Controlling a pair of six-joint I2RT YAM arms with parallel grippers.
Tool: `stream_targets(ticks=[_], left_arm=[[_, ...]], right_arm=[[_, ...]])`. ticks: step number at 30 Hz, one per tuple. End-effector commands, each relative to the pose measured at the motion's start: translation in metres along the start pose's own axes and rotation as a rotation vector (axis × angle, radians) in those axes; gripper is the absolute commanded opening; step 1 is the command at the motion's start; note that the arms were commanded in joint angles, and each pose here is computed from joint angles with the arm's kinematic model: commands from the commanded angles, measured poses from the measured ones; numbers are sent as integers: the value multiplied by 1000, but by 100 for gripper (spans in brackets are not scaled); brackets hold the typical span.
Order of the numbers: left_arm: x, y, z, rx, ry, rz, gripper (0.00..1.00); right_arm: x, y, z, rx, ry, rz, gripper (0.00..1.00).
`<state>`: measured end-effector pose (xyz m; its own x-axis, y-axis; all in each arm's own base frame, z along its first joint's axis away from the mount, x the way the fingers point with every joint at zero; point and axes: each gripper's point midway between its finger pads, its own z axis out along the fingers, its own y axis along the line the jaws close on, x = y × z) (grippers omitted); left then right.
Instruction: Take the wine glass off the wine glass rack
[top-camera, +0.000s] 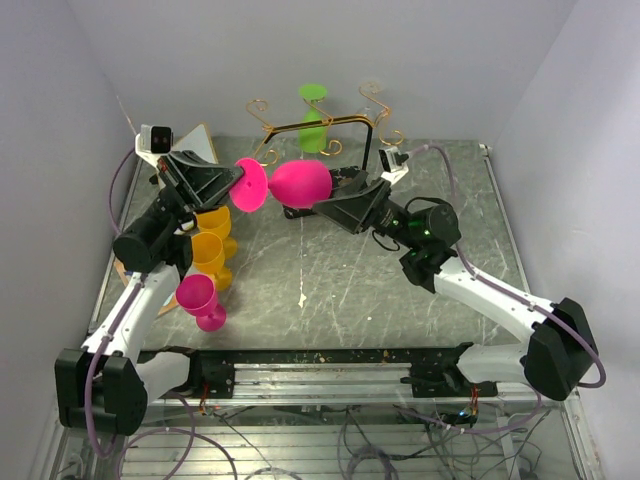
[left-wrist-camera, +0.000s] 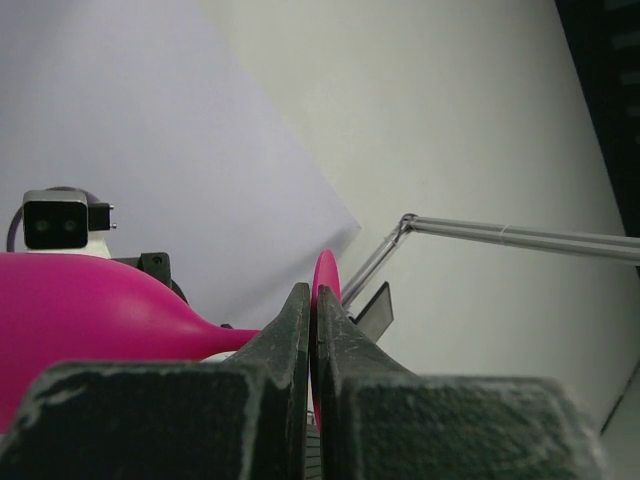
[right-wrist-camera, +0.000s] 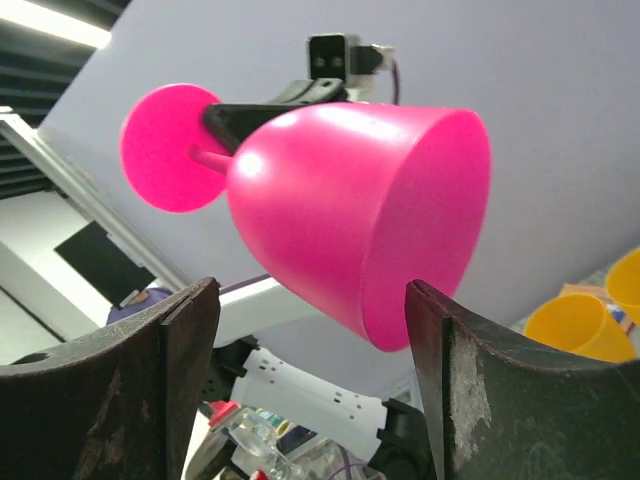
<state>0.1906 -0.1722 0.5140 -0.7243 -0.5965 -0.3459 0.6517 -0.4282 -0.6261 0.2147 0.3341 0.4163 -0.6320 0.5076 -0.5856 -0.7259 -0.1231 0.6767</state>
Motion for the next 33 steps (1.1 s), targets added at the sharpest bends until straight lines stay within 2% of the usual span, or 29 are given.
stream_targets(ticks=[1,5,8,16,18,20,22,25,27,29,31,33], left_arm=[[16,-32,-5,136,26,25,7],[20,-28,-7,130,18,8,7],[20,-22,-9,148,9,-18,7],[20,-9,-10,181,9,-43,9],[20,-1,-8,147,13,-27,16],[22,6,-7,106,15,8,29],[23,17,-7,41,10,44,48],[21,39,-11,-76,-19,97,65],[17,63,-18,-209,-47,143,75],[14,77,-24,-303,-66,192,80],[12,84,-31,-395,-82,240,82],[10,91,-38,-477,-92,277,82]], right_arm=[[-8,31,-5,-126,-27,-21,74],[-10,47,-10,-182,-43,-59,73],[-11,67,-16,-259,-49,-105,61],[-16,112,-36,-470,-89,-106,26],[-16,117,-36,-483,-83,-107,11],[-17,118,-38,-477,-92,-118,0],[-19,117,-40,-445,-110,-132,0],[-31,99,-41,-291,-182,-141,0],[-50,70,-42,-52,-269,-103,0],[-67,43,-49,177,-333,-83,0],[-82,6,-69,478,-398,-38,0],[-86,-19,-92,684,-444,7,0]])
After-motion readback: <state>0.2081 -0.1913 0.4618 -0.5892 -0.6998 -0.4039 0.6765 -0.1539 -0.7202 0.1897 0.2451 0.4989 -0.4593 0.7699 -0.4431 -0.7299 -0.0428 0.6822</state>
